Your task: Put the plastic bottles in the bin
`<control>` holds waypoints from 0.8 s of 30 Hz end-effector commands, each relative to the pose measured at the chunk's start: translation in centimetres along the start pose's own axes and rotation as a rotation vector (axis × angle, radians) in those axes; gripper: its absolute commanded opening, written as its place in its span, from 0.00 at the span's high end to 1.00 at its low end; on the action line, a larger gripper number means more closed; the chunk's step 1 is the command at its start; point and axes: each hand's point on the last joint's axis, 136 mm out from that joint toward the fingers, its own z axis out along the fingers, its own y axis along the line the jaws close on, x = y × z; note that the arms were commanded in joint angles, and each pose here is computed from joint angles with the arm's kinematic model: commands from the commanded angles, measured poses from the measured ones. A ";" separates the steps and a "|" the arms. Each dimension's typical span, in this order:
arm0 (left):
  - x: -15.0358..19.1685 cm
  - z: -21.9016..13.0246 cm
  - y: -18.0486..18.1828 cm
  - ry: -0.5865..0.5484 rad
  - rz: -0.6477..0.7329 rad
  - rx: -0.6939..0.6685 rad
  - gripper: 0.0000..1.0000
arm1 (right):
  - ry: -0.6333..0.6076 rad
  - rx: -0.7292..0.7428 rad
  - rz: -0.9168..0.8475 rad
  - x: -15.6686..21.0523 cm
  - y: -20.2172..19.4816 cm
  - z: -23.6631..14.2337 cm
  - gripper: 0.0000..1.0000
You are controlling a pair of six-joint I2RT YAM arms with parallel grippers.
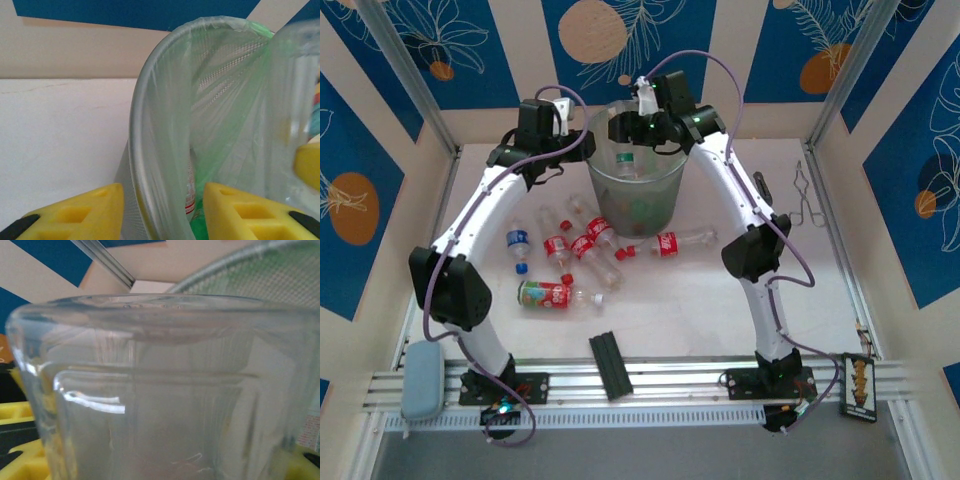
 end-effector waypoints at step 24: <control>1.0 2.8 -1.2 0.042 -0.021 0.018 0.67 | 0.215 0.134 0.014 8.8 -6.4 9.3 0.36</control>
